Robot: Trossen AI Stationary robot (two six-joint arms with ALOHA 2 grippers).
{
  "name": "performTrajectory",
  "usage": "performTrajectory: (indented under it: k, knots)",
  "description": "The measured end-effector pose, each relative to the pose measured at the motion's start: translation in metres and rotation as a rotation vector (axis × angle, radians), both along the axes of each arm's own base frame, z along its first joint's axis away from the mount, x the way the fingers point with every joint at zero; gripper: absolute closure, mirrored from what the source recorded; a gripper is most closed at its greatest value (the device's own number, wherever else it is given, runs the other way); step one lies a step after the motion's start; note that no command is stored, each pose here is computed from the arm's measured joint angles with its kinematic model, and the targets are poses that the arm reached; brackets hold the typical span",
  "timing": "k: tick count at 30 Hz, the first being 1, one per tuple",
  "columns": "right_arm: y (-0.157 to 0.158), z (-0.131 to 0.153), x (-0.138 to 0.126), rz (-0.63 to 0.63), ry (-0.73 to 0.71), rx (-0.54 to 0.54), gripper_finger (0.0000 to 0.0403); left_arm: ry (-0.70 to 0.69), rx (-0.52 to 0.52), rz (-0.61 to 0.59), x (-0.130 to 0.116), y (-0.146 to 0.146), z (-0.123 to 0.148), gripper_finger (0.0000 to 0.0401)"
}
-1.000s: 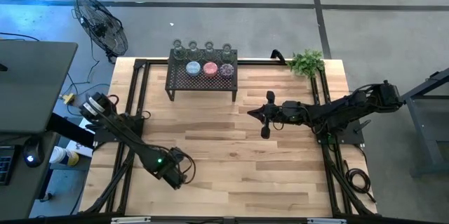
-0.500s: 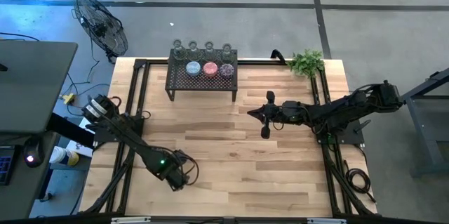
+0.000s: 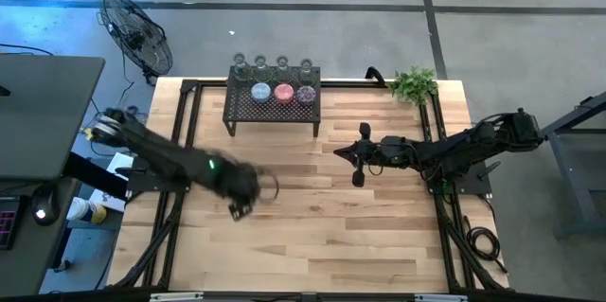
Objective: Pick & Place candle stick holders
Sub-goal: Put the red scented candle on the shelf
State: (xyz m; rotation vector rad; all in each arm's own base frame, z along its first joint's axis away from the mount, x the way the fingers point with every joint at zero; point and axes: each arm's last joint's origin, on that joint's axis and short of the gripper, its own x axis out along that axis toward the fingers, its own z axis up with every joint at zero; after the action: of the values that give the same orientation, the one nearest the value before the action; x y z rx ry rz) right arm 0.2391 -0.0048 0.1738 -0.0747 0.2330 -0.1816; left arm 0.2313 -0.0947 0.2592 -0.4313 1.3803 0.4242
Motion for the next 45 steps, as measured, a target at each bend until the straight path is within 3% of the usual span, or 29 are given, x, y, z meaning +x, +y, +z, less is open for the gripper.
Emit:
performTrajectory:
  k: [4, 8, 13, 21, 28, 35, 45]
  knots:
    - [0.000, 0.000, 0.000, 0.000, 0.001, 0.000, 0.0402, -0.029, 0.036, 0.135, -0.014, 0.049, 0.042, 0.0115]
    - [0.000, 0.000, 0.000, 0.004, 0.001, 0.001, 0.0401, -0.031, 0.140, 0.317, -0.034, 0.099, 0.081, 0.0115]
    - [0.000, 0.000, 0.000, 0.005, 0.002, -0.004, 0.0402, -0.056, 0.207, 0.400, -0.041, 0.155, 0.104, 0.0115]
    - [0.000, 0.000, 0.000, 0.006, 0.002, -0.006, 0.0402, -0.090, 0.134, 0.449, -0.038, 0.239, 0.089, 0.0115]
    - [0.000, 0.000, 0.000, 0.005, 0.002, -0.006, 0.0402, -0.040, 0.127, 0.494, -0.039, 0.286, 0.066, 0.0115]
    - [-0.001, 0.000, 0.000, 0.002, 0.002, -0.007, 0.0402, -0.060, 0.133, 0.483, -0.034, 0.306, 0.055, 0.0115]
    - [-0.001, 0.000, 0.000, 0.003, 0.002, -0.007, 0.0401, -0.082, 0.147, 0.485, -0.030, 0.311, 0.049, 0.0115]
